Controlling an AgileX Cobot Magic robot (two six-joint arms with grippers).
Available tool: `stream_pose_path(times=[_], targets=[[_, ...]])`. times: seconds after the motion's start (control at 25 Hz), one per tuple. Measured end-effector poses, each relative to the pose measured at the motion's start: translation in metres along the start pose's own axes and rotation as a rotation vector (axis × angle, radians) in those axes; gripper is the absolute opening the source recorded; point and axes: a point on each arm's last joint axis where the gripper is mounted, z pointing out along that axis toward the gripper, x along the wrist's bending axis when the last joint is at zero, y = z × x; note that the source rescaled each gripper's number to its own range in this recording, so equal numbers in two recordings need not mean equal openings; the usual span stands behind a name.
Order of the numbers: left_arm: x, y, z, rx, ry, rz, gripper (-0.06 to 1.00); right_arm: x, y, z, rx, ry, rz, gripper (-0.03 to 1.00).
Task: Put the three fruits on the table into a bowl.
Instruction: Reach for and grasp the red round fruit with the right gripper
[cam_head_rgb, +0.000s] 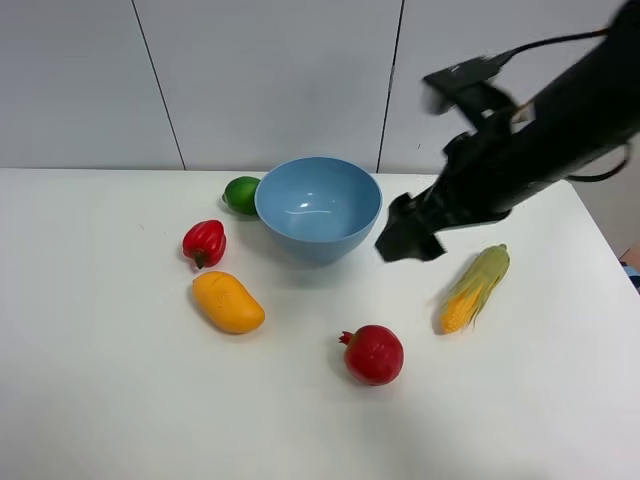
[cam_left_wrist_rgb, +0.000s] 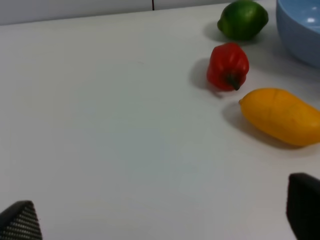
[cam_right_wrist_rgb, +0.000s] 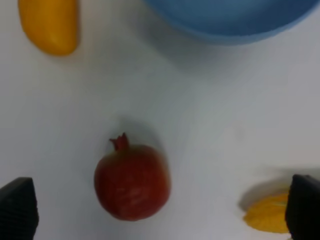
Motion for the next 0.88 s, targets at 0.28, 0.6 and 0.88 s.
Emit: stream_pose_path(times=[0.28,0.6,0.88], targets=[[0.000,0.000,0.000,0.000,0.000,0.000,1.00,0.028,-0.008,0.087,0.313,0.102,-0.092,1.00],[0.000,0.000,0.000,0.000,0.000,0.000,1.00,0.026,-0.019,0.131,0.434,0.079,-0.166,1.00],[0.000,0.000,0.000,0.000,0.000,0.000,1.00,0.023,-0.028,0.161,0.499,0.083,-0.156,1.00]])
